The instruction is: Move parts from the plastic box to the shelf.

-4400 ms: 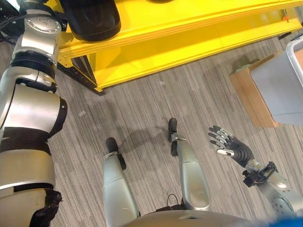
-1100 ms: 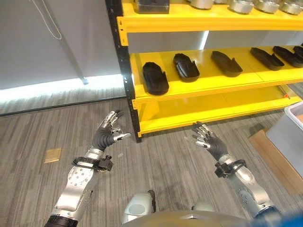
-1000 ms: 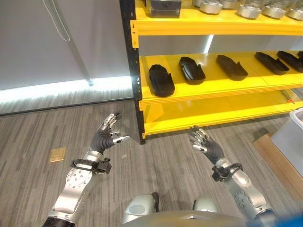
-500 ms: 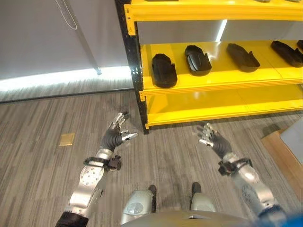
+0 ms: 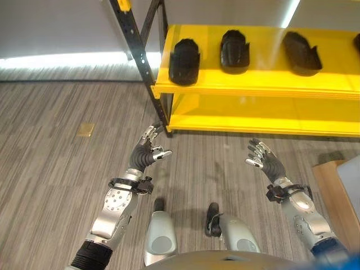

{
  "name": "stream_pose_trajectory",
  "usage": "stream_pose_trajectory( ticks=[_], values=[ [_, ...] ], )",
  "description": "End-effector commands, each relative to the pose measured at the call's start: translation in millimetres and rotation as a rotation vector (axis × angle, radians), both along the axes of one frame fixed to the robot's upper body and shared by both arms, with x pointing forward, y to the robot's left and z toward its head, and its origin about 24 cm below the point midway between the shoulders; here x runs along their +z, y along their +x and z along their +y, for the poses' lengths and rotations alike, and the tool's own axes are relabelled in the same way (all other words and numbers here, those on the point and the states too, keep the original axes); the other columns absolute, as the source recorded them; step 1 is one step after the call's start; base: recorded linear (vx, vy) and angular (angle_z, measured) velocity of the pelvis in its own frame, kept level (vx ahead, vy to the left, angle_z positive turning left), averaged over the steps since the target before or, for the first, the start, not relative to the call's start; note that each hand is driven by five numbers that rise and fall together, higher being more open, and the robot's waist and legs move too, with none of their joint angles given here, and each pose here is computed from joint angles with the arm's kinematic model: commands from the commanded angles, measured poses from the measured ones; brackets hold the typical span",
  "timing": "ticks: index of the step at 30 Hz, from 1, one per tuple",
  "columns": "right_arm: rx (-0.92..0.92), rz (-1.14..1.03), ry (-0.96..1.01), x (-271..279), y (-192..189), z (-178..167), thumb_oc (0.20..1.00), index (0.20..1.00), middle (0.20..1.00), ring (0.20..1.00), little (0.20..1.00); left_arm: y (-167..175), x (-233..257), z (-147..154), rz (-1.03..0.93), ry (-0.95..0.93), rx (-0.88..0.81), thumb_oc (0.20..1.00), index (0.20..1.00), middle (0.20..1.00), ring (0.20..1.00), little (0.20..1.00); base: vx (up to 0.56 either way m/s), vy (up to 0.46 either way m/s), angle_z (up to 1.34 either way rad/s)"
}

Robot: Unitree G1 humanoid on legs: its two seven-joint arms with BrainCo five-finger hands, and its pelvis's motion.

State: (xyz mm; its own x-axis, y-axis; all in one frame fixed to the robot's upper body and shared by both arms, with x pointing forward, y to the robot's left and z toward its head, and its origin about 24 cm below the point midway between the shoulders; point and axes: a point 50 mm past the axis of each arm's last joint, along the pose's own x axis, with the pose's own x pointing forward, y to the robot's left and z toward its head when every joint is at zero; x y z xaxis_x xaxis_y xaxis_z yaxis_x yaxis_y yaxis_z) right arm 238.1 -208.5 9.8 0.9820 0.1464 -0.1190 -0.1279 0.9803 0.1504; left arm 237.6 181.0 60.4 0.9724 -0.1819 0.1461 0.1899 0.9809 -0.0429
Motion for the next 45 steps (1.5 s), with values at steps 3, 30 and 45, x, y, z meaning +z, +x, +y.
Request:
stream_pose_trajectory(
  ticks=[3, 30, 45],
  values=[
    [0.025, -0.136, 0.023, 20, 4, 11, 1.000, 1.000, 1.000, 1.000, 1.000, -5, 18, 7, -0.112, 0.011, 0.037, 1.000, 1.000, 1.000, 1.000, 1.000, 0.19, 0.243, -0.45],
    [0.132, -0.105, 0.052, 13, 5, 33, 1.000, 1.000, 1.000, 1.000, 1.000, 76, 81, -31, -0.609, 0.892, 0.077, 1.000, 1.000, 1.000, 1.000, 1.000, 0.05, 0.064, -0.22],
    [0.118, -0.082, 0.007, 8, -4, 22, 1.000, 1.000, 1.000, 1.000, 1.000, 114, 87, -3, -0.573, 1.230, 0.252, 1.000, 1.000, 1.000, 1.000, 1.000, 0.00, 0.001, -0.08]
  ],
)
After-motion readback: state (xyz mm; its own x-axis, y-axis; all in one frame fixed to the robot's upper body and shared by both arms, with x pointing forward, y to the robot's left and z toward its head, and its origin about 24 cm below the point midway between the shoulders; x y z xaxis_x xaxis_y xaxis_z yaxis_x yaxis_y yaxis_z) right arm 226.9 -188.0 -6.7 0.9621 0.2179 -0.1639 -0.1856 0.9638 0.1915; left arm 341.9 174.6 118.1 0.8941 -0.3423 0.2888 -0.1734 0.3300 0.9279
